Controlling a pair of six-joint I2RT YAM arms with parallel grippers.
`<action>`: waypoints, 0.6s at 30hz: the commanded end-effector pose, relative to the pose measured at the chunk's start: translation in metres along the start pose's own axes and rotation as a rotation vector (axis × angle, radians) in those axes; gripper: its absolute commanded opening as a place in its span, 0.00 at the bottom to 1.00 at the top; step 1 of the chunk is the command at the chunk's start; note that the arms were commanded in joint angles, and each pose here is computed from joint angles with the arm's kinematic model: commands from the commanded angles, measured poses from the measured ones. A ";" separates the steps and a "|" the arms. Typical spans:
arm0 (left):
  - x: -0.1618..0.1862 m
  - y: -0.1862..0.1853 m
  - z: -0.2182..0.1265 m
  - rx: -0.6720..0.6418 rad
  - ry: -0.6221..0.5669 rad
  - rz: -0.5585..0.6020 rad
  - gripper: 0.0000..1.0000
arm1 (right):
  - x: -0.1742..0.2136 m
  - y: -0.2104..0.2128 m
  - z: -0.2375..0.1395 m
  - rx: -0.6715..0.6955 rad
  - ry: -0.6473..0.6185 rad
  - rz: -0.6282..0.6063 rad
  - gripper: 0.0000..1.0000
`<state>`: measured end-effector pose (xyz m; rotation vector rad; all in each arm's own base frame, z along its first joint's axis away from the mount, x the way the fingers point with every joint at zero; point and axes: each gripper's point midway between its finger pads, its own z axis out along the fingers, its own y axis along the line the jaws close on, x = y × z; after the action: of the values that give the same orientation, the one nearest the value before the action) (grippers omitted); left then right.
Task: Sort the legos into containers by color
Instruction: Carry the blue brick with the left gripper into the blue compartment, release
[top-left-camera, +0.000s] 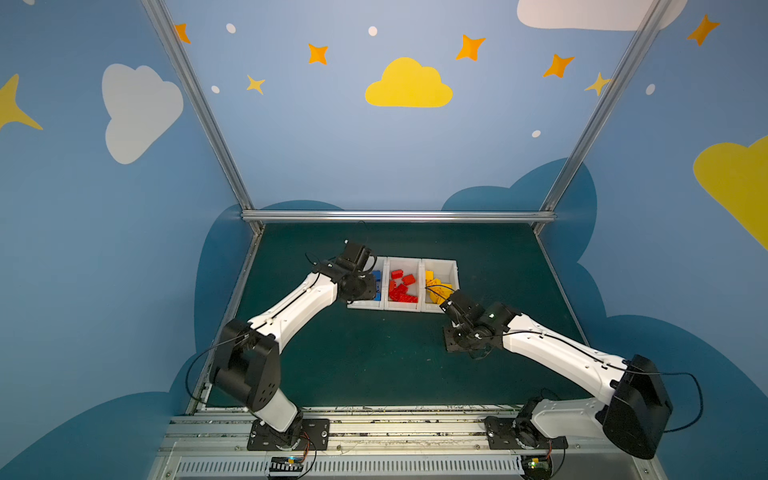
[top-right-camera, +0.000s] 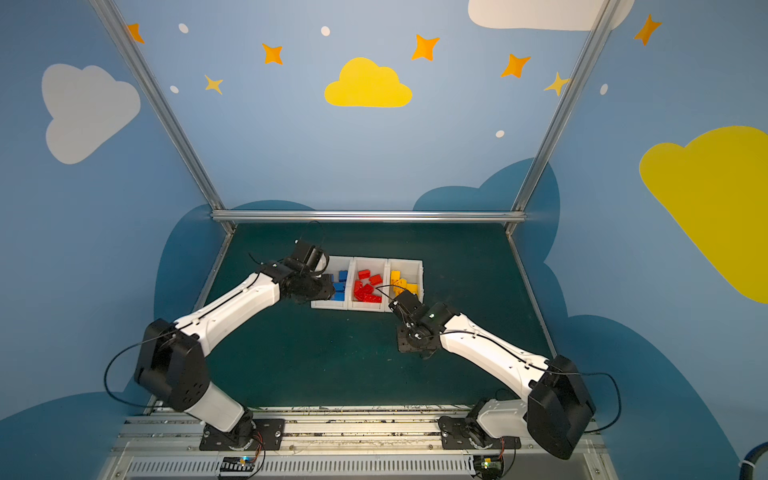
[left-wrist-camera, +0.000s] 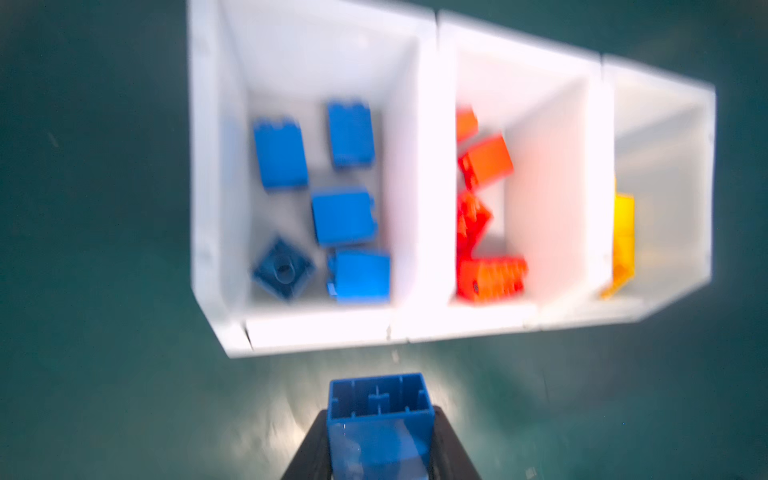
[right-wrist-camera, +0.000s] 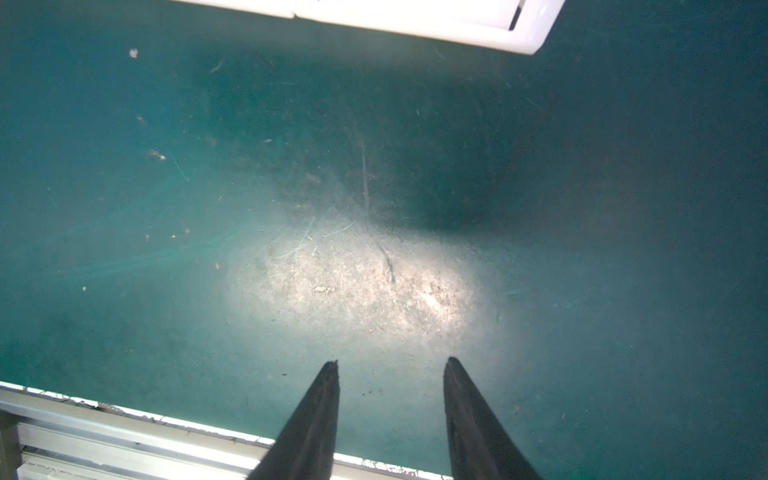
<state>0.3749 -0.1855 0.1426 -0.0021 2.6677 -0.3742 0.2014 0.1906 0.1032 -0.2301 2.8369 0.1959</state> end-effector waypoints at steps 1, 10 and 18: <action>-0.020 0.005 0.015 -0.001 0.039 0.068 0.35 | -0.006 0.000 -0.009 -0.002 -0.019 -0.006 0.42; -0.062 0.014 0.052 0.011 0.079 0.080 0.37 | -0.008 -0.002 -0.013 0.004 -0.025 -0.017 0.42; -0.076 0.018 0.049 -0.001 0.051 0.072 0.61 | -0.006 -0.015 -0.021 0.025 -0.062 -0.002 0.46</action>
<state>0.4701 -0.1787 0.1203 0.0860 2.7057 -0.3559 0.2026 0.1831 0.1129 -0.2344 2.8084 0.1847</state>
